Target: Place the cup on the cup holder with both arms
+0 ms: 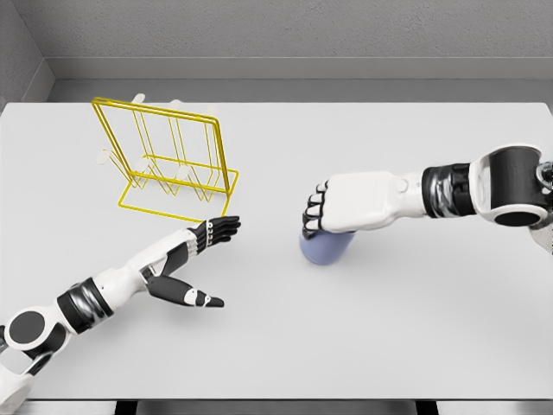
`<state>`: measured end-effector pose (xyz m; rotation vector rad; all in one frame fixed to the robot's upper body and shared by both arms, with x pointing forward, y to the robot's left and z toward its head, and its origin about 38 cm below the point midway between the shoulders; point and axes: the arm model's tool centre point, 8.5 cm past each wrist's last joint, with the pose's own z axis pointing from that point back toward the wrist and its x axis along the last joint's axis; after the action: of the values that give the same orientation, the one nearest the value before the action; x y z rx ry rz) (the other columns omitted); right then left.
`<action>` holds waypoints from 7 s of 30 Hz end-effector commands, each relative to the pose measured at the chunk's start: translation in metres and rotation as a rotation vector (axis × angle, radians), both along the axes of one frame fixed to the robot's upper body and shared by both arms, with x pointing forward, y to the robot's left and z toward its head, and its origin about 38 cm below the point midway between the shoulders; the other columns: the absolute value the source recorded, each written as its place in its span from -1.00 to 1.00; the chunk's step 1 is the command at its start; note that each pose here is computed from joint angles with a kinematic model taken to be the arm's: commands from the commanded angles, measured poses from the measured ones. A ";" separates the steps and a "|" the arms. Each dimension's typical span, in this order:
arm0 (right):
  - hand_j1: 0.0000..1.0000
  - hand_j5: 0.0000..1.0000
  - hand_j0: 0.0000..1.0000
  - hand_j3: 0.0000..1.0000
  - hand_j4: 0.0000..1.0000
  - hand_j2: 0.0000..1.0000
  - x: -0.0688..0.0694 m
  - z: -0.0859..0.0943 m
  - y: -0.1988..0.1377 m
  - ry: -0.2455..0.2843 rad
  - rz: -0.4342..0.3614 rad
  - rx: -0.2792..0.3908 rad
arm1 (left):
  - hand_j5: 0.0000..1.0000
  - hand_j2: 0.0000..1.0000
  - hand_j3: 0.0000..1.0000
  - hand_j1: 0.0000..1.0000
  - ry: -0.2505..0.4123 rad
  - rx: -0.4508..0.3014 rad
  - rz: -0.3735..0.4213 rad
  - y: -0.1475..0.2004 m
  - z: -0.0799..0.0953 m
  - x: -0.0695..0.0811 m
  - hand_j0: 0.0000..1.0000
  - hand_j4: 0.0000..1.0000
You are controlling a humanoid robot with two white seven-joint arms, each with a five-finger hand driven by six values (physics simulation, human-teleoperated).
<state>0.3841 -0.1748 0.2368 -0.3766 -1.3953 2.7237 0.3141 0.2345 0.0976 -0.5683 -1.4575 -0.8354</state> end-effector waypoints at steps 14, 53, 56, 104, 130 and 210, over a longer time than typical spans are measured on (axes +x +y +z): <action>0.13 0.13 0.13 0.13 0.13 0.13 -0.011 -0.009 0.047 0.035 0.098 0.059 | 1.00 1.00 1.00 1.00 0.005 -0.010 0.005 -0.002 -0.001 0.002 1.00 1.00; 1.00 1.00 1.00 1.00 1.00 1.00 0.011 0.042 -0.155 0.207 -0.445 0.875 | 1.00 1.00 1.00 1.00 0.008 -0.073 0.007 -0.030 -0.004 0.024 1.00 1.00; 1.00 1.00 1.00 1.00 1.00 1.00 0.017 0.026 -0.169 0.236 -0.508 0.880 | 1.00 1.00 1.00 1.00 0.025 -0.074 -0.003 -0.040 -0.004 0.029 1.00 1.00; 1.00 1.00 1.00 1.00 1.00 1.00 0.008 0.010 -0.217 0.221 -0.651 0.943 | 0.22 0.22 0.22 0.22 0.097 -0.128 -0.020 -0.086 -0.013 0.028 0.22 0.22; 1.00 1.00 1.00 1.00 1.00 1.00 0.007 0.010 -0.217 0.220 -0.651 0.944 | 0.22 0.22 0.22 0.22 -0.100 -0.171 0.045 -0.040 0.059 0.037 0.22 0.22; 1.00 1.00 1.00 1.00 1.00 1.00 0.007 0.009 -0.217 0.223 -0.653 0.943 | 0.64 0.64 0.64 0.64 -0.189 -0.190 0.198 0.034 0.108 0.088 0.64 0.64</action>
<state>0.3918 -0.3916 0.2458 -0.3480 -1.8448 1.3720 0.4025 0.2695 0.2068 -0.4832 -1.7512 -0.6098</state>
